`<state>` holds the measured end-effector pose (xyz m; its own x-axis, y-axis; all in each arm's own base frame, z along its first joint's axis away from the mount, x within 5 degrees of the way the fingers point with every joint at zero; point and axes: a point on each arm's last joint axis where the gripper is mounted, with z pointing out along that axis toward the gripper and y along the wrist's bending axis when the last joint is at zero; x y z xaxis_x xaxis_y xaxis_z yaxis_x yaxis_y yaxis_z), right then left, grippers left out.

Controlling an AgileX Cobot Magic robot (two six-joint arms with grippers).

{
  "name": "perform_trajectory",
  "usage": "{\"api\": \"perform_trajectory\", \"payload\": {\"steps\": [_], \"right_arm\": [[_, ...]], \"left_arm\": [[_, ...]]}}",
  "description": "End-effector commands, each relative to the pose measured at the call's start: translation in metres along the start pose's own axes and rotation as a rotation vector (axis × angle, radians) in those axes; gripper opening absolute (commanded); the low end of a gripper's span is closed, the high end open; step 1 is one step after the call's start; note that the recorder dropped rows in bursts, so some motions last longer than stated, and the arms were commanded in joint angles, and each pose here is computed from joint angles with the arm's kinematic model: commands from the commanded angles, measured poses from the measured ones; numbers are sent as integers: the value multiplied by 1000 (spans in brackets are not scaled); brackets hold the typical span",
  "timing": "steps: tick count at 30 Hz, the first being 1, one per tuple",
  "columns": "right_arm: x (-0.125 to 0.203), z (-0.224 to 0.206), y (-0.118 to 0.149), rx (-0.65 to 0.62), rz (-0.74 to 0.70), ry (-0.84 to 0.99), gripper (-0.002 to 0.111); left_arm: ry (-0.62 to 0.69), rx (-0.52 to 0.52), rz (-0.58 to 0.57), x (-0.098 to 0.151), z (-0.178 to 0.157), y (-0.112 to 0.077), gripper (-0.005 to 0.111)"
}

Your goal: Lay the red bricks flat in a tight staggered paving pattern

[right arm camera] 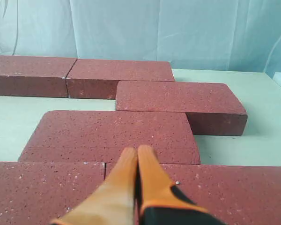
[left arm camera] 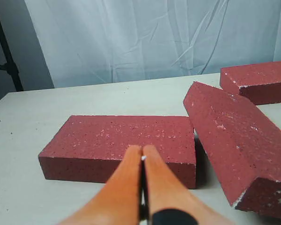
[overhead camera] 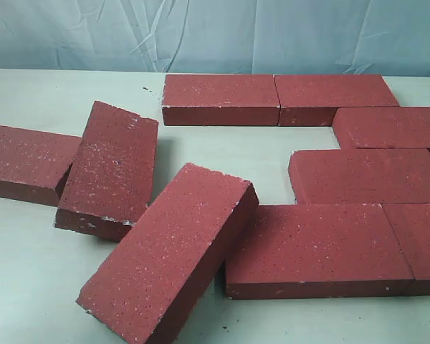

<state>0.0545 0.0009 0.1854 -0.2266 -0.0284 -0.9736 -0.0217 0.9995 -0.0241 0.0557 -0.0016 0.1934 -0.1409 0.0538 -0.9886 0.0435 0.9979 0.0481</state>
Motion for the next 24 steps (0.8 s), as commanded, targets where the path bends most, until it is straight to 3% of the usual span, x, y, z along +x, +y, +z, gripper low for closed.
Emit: {"api": "perform_trajectory", "payload": {"steps": [1,4,14,19,24], "right_arm": [[-1,0,0,5,1,-22,-1],[-6,0,0,7,1,-70,-1],[-33,-7,-1,9,46,-387,-1],[-45,-13,-7,-11,339,-538,-1],[-49,-16,-8,-8,360,-596,-1]], "left_arm": [[2,-9,15,1,0,1,0],[-35,-10,21,-2,0,1,0],[-230,17,-189,-20,-2,0,0],[-320,19,-348,-27,-5,3,0],[-396,6,-348,-33,-7,5,0]]}}
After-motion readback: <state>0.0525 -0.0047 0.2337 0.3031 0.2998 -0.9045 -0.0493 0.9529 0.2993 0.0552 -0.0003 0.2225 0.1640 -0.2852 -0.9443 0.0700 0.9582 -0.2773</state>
